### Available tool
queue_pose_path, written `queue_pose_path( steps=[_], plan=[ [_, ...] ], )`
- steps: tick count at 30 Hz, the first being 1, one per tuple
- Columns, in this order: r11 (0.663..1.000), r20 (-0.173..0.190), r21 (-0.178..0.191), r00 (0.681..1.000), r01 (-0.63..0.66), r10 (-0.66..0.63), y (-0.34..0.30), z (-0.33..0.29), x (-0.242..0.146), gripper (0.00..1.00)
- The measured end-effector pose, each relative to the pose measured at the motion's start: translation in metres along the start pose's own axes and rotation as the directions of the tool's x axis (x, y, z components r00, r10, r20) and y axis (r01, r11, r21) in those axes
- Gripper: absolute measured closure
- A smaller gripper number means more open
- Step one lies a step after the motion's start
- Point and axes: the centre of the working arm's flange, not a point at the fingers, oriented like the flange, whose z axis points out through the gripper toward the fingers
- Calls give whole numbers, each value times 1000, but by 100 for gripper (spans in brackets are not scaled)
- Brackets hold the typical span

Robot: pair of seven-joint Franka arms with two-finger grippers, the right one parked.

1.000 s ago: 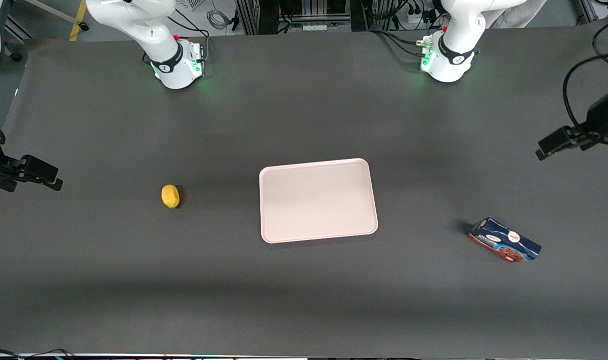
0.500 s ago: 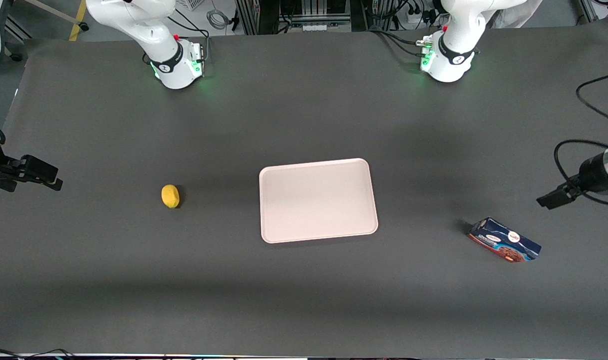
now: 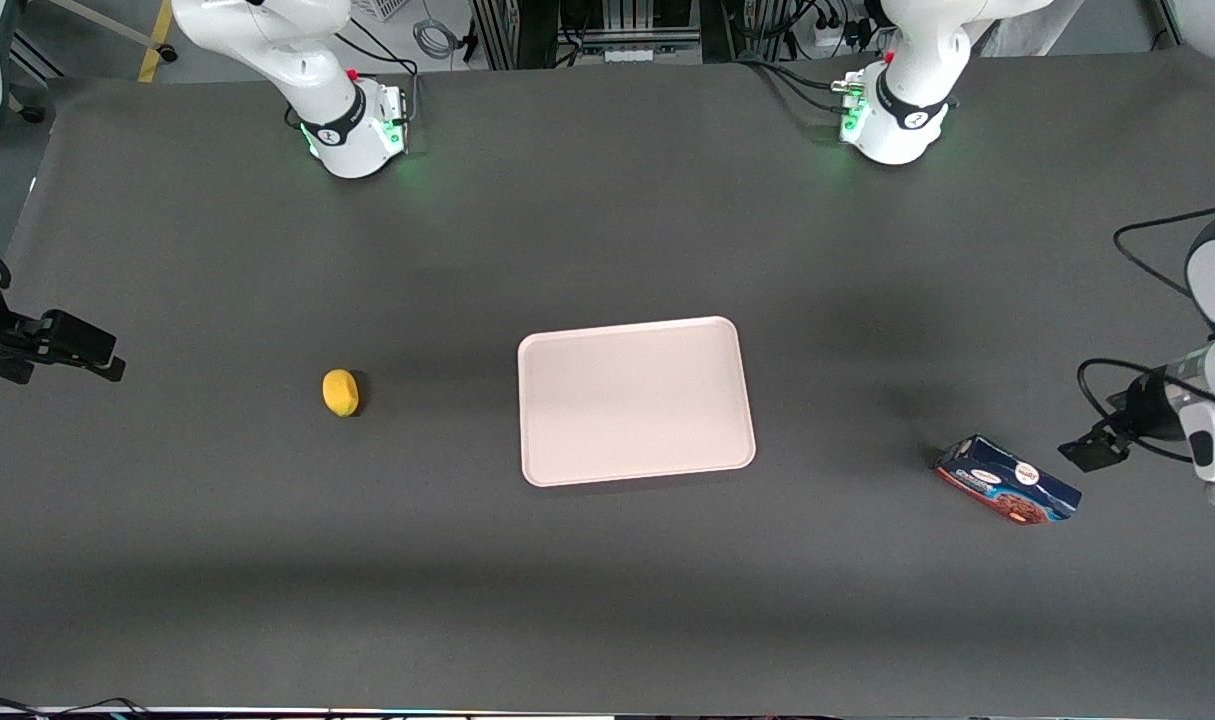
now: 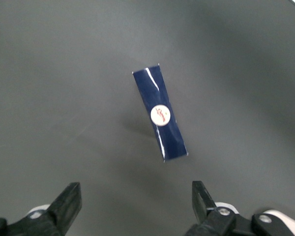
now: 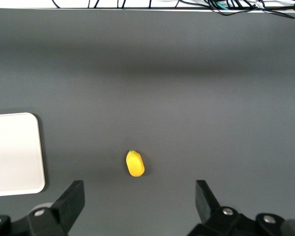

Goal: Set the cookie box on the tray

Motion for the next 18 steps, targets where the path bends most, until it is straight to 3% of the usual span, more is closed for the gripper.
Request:
queue_pose_path(
  steps=[6,18],
  plan=[
    [1000,-23,-16,999,23,-23,10,39,13,0],
    [999,-30,-17,999,38,-38,21,104,27,0]
  ],
)
